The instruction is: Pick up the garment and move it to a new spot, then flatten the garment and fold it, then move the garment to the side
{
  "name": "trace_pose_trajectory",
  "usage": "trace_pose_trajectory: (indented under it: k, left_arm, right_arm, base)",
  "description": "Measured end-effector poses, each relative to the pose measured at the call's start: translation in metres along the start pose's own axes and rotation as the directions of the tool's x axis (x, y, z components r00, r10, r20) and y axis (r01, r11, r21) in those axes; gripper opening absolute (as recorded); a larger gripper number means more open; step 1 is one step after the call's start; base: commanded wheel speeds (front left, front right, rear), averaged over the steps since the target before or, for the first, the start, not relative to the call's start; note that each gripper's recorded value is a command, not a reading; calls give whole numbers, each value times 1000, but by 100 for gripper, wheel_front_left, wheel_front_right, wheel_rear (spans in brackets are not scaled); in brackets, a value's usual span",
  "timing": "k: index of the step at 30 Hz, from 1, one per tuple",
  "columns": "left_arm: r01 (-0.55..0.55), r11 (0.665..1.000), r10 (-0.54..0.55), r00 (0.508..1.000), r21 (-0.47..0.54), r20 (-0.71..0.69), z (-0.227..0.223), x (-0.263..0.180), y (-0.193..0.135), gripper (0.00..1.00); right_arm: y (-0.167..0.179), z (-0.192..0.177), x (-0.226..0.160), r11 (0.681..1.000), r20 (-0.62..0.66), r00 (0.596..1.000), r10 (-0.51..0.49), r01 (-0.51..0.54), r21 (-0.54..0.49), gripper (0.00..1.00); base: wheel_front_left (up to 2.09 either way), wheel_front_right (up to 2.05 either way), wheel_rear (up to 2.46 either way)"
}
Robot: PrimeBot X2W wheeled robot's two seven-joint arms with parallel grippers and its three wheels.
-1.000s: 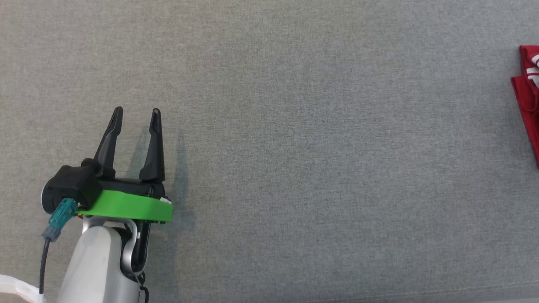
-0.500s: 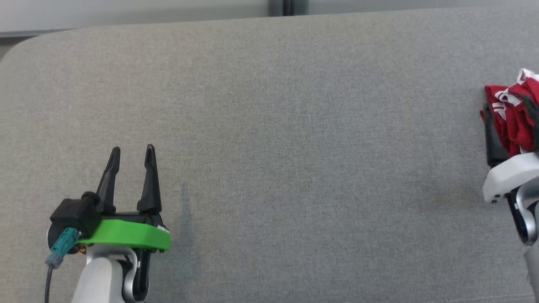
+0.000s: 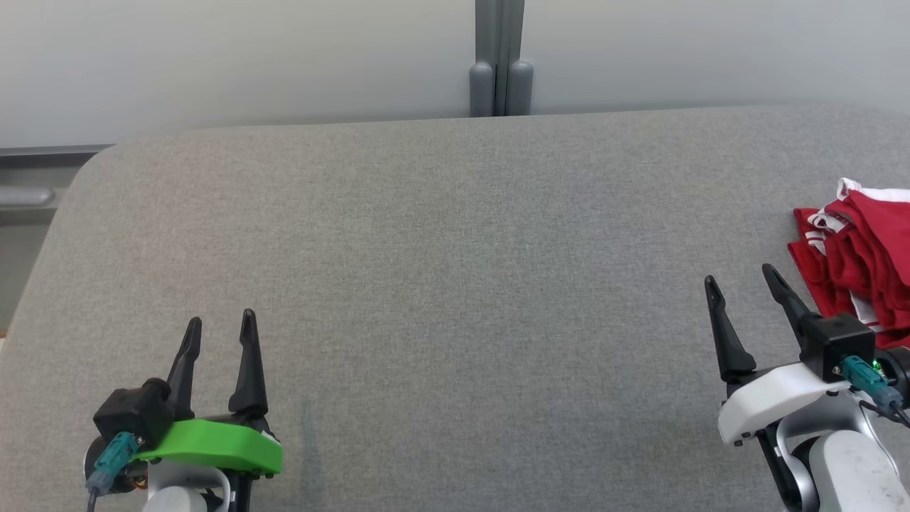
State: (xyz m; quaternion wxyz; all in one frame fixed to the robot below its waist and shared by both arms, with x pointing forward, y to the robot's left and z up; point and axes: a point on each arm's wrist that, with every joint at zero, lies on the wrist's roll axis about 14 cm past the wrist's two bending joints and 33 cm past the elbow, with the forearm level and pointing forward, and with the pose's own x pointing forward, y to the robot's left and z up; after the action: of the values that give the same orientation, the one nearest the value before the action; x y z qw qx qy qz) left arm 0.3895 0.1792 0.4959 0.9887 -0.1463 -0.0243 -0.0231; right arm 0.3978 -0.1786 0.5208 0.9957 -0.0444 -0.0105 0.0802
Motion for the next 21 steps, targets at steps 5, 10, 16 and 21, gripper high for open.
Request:
trace_pose_trajectory:
  k: [5,10,16,21]
  left_arm:
    - [-5,1000,5,1000,-3,5,2,-7,0,100]
    - [-1,1000,1,1000,-3,0,0,-10,-2,100]
    - [11,1000,-12,1000,-4,-4,-1,-10,-6,100]
    - [19,1000,-19,1000,-3,-10,-3,-9,-9,100]
  right_arm:
    - [2,2,-8,999,9,1000,-23,23,39,100]
    - [1,-2,-16,997,-3,999,-49,49,59,100]
    - [3,-4,-18,996,-7,999,-54,54,68,100]
    - [4,-8,-19,995,-15,998,-57,58,75,100]
  base:
    - [0,0,0]
    - [0,0,0]
    - [0,0,0]
    - [0,0,0]
